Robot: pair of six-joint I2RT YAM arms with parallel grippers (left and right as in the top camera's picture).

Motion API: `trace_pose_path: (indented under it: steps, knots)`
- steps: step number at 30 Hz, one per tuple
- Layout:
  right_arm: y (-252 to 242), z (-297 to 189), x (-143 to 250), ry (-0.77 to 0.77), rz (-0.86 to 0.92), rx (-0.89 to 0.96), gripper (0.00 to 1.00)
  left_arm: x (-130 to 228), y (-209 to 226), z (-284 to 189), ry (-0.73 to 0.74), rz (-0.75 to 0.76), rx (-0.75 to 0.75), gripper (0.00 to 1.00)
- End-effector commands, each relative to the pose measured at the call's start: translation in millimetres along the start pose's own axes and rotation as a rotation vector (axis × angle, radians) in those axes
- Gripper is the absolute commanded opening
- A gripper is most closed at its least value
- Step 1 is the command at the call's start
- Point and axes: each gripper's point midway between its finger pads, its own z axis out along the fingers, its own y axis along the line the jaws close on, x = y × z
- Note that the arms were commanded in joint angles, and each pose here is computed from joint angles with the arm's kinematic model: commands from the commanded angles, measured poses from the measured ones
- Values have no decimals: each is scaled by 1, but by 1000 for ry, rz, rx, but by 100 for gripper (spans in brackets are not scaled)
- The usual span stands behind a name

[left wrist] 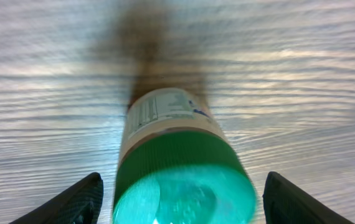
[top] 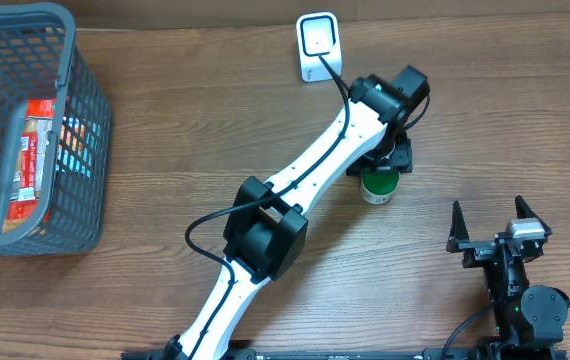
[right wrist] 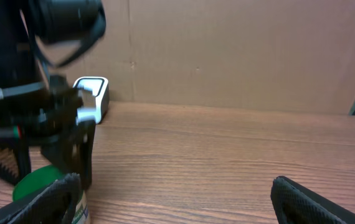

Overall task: Scan the item barcode
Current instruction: 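Lower the jar onto the table beside the scanner and release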

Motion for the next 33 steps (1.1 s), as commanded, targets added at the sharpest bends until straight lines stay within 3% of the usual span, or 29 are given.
trace_pose_path:
  steps: [1,7,8,10,11,19,28,33]
  knots:
    - [-1,0,2,-1,-4,2,100,-20,-2,-21,-115,91,-35,72]
    - [-1,0,2,-1,-4,2,100,-53,17,-38,-228,107,-88,63]
    - [-1,0,2,-1,-4,2,100,-58,21,-39,-234,96,-85,55]
    - [-1,0,2,-1,-4,2,100,-69,33,-41,-243,65,-84,12]
    - [-1,0,2,-1,-4,2,100,-73,38,-42,-246,52,-84,4]
    - [-1,0,2,-1,-4,2,100,-76,64,-26,-194,7,-115,4]
    - [-1,0,2,-1,-4,2,100,-60,45,30,-105,81,-9,4]
    - [-1,0,2,-1,-4,2,100,-46,28,39,-32,137,102,4]
